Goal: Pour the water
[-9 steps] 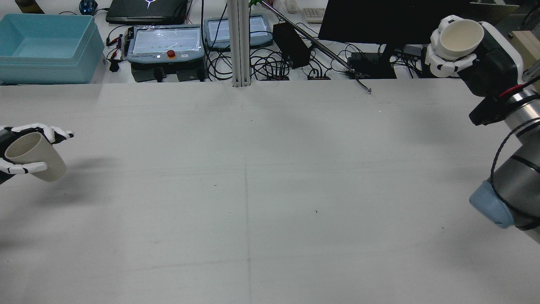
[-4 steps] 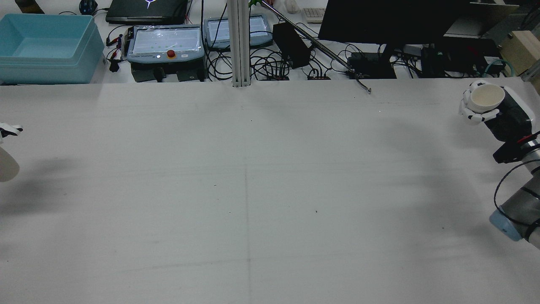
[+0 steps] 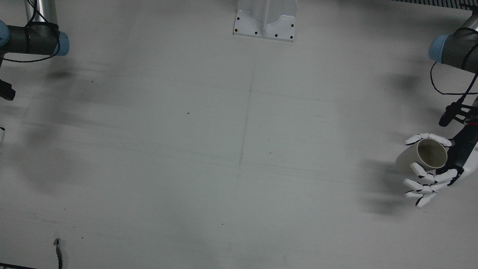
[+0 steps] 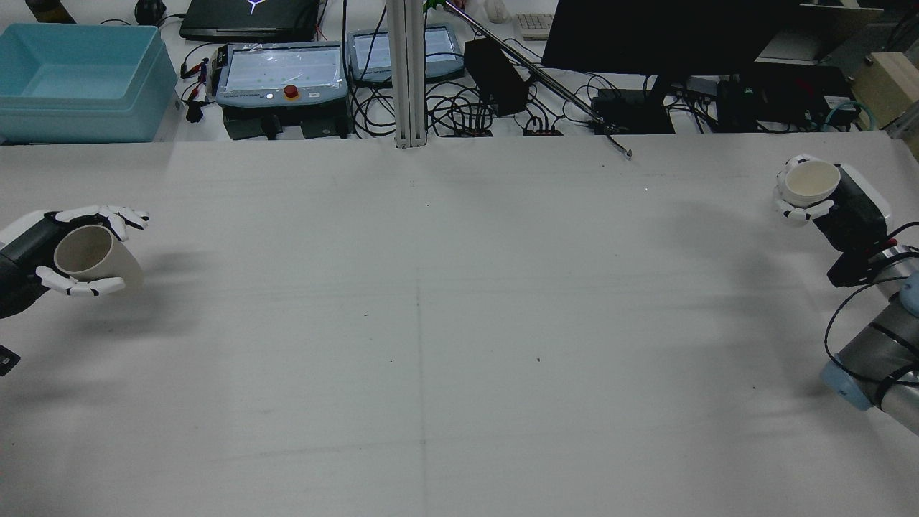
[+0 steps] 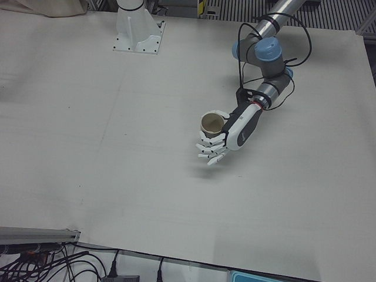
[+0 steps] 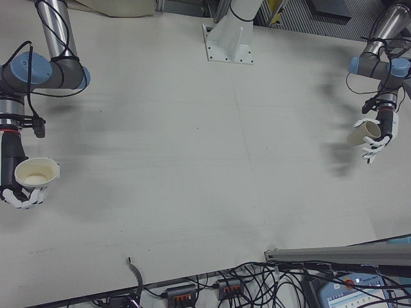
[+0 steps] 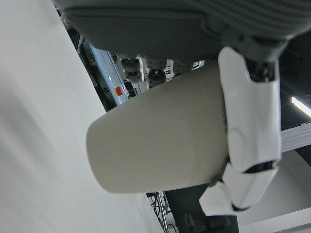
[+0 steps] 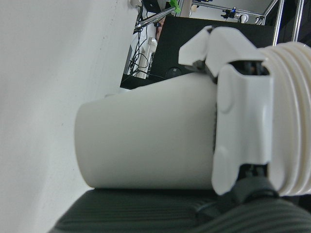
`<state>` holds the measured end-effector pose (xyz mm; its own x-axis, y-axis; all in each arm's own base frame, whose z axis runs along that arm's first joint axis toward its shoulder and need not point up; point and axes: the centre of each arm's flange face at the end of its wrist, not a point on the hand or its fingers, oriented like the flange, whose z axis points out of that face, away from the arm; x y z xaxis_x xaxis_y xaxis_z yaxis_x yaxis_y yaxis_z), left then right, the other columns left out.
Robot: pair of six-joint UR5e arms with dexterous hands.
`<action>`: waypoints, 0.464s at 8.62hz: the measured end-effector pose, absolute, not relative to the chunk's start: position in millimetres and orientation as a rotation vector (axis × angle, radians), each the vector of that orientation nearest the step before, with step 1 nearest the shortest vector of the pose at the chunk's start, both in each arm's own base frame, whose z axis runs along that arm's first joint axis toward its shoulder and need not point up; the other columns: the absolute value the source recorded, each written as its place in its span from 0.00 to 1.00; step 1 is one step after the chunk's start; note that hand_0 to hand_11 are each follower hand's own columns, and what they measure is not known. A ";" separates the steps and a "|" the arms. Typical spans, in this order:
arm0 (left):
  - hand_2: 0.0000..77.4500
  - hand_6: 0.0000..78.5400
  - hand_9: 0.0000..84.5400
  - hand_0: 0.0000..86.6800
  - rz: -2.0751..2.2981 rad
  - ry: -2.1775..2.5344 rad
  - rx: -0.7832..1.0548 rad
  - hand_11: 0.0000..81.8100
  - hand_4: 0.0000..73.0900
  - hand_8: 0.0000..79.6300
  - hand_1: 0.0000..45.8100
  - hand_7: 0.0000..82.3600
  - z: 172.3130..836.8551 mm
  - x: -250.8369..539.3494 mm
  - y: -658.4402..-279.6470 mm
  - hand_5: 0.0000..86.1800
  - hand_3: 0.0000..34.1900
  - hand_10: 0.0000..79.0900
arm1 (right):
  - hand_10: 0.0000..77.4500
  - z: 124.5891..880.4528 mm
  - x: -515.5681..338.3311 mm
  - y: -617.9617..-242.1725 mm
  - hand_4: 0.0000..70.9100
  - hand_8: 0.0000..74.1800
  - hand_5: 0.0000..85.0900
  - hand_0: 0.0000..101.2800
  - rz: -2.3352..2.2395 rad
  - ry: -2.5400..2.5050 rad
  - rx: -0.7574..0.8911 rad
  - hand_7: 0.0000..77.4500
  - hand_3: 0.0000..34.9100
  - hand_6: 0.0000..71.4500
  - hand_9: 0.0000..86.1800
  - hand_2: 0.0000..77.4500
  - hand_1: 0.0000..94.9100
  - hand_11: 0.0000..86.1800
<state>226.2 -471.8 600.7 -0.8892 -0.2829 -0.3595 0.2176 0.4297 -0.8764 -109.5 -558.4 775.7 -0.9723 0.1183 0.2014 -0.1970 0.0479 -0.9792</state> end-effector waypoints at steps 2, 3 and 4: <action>0.42 0.32 0.23 0.67 -1.464 2.216 -0.072 0.13 0.51 0.25 0.43 0.44 594.8 255.5 -482.2 0.56 0.00 0.08 | 0.58 781.2 -111.3 -557.0 0.32 0.85 0.82 0.69 2.023 -2.076 0.091 0.75 0.00 0.81 0.58 0.64 0.09 0.65; 0.42 0.32 0.23 0.67 -1.468 2.205 -0.074 0.13 0.51 0.25 0.43 0.44 597.8 259.3 -483.3 0.56 0.00 0.08 | 0.58 783.1 -110.0 -555.7 0.32 0.85 0.82 0.69 2.026 -2.072 0.094 0.75 0.00 0.81 0.58 0.64 0.09 0.65; 0.42 0.32 0.23 0.67 -1.472 2.193 -0.069 0.13 0.51 0.25 0.43 0.44 604.0 261.0 -483.5 0.56 0.00 0.08 | 0.59 784.2 -109.5 -554.8 0.32 0.86 0.82 0.66 2.027 -2.069 0.095 0.75 0.00 0.82 0.58 0.62 0.09 0.66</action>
